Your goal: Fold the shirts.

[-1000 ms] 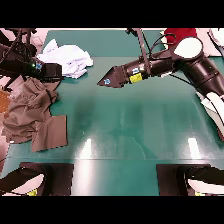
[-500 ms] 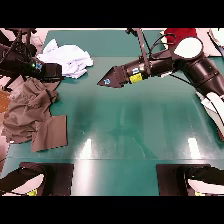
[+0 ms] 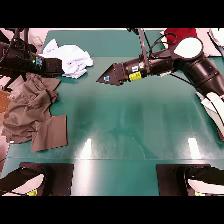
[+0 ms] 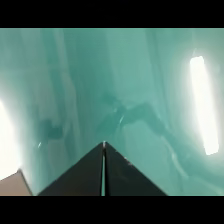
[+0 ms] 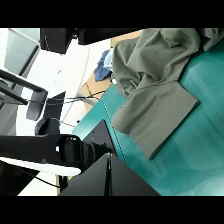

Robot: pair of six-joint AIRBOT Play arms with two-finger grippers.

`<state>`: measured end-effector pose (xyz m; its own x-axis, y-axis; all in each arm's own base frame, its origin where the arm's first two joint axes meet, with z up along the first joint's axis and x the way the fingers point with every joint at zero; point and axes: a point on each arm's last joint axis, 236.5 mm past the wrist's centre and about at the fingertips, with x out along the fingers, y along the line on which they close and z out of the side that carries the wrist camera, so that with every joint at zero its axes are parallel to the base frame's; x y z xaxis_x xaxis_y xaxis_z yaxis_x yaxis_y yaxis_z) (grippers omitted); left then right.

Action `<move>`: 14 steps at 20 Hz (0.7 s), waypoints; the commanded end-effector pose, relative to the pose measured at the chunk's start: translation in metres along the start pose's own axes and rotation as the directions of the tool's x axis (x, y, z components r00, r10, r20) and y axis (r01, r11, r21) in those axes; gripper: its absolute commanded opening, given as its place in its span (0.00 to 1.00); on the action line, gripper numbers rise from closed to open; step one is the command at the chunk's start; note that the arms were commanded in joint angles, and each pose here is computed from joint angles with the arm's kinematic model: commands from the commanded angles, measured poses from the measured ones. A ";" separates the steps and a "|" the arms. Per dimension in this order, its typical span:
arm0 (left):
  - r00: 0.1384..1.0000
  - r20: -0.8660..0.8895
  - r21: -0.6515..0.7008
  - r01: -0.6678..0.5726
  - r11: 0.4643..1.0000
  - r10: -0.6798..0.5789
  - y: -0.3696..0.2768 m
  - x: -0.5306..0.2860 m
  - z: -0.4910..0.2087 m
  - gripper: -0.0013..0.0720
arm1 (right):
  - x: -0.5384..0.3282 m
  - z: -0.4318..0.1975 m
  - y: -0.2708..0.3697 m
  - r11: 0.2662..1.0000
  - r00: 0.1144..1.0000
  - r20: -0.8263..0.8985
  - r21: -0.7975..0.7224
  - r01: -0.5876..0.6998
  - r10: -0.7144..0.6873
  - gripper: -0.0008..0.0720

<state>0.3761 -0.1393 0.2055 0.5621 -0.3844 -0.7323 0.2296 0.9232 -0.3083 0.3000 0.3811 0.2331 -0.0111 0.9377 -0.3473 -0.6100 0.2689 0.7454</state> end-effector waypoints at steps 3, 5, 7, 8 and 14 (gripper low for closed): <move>0.998 0.044 0.012 -0.035 0.999 0.034 0.008 0.001 0.011 0.06 | 0.000 0.002 -0.001 1.000 1.000 0.007 0.002 0.003 -0.003 0.05; 0.961 -0.003 0.010 -0.277 0.961 0.277 0.068 -0.001 -0.001 0.06 | 0.000 0.003 -0.001 1.000 1.000 0.012 0.013 0.004 -0.004 0.05; 0.879 -0.064 0.041 -0.470 0.882 0.472 0.121 -0.002 -0.022 0.06 | 0.002 0.003 0.000 0.999 1.000 0.015 0.041 0.002 -0.002 0.05; 0.871 -0.105 0.022 -0.481 0.877 0.480 0.133 0.006 -0.036 0.06 | 0.003 0.004 0.000 0.999 1.000 0.019 0.047 0.002 -0.003 0.05; 0.854 -0.296 -0.234 -0.499 0.834 0.428 0.213 0.043 -0.123 1.00 | 0.009 -0.007 0.008 0.999 1.000 -0.020 0.038 -0.011 0.012 0.06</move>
<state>0.3662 0.0077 0.0709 0.4015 0.0550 -0.9142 -0.1634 0.9865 -0.0124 0.2954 0.3889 0.2343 -0.0147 0.9399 -0.3411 -0.5805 0.2697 0.7683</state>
